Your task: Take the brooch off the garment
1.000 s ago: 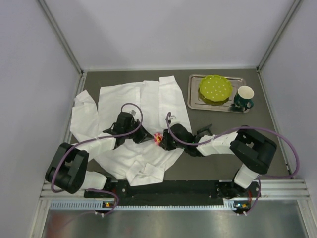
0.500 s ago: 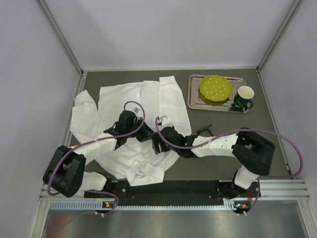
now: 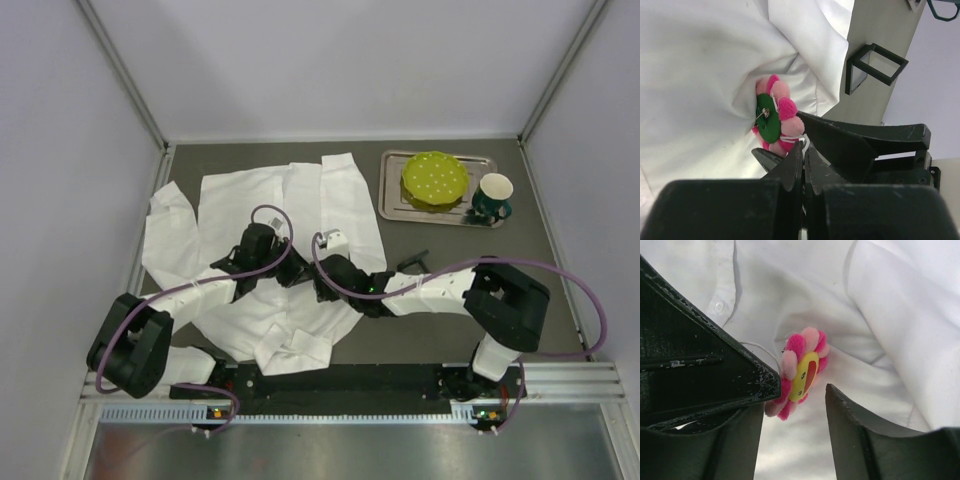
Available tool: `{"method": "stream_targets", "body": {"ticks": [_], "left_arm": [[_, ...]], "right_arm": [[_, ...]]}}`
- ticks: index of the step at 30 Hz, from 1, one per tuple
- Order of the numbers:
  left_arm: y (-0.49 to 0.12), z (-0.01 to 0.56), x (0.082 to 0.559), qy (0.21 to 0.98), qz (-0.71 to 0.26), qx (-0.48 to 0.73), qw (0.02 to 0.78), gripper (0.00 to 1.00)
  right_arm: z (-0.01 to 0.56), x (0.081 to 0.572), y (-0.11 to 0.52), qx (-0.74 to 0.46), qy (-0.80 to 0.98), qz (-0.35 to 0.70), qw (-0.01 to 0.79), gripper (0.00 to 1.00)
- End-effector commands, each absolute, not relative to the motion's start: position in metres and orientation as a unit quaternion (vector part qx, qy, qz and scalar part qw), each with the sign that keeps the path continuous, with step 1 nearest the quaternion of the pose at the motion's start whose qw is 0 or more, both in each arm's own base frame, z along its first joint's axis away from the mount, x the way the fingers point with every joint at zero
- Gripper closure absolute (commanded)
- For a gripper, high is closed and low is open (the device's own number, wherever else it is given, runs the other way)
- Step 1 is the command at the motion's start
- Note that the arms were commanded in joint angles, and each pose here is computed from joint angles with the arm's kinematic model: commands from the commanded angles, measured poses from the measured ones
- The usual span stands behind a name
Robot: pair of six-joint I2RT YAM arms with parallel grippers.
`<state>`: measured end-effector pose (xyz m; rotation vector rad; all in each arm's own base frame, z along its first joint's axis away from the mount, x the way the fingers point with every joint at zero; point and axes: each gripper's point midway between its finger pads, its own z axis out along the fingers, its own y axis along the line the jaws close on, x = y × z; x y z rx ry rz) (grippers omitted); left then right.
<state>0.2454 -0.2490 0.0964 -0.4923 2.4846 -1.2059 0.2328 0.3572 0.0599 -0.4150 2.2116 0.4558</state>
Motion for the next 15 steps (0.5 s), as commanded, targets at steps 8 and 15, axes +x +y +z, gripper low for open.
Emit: {"method": "stream_targets", "body": {"ticks": [8,15], "left_arm": [[-0.251,0.118,0.245,0.863,-0.441,-0.142,0.203,0.99],[-0.237,0.124,0.239,0.874,-0.413,-0.106,0.233,0.62]], "right_arm": [[0.067,0.246,0.359,-0.104,0.874,0.222,0.42,0.87],[0.065,0.24,0.356,-0.09,0.871,0.264,0.404,0.9]]}}
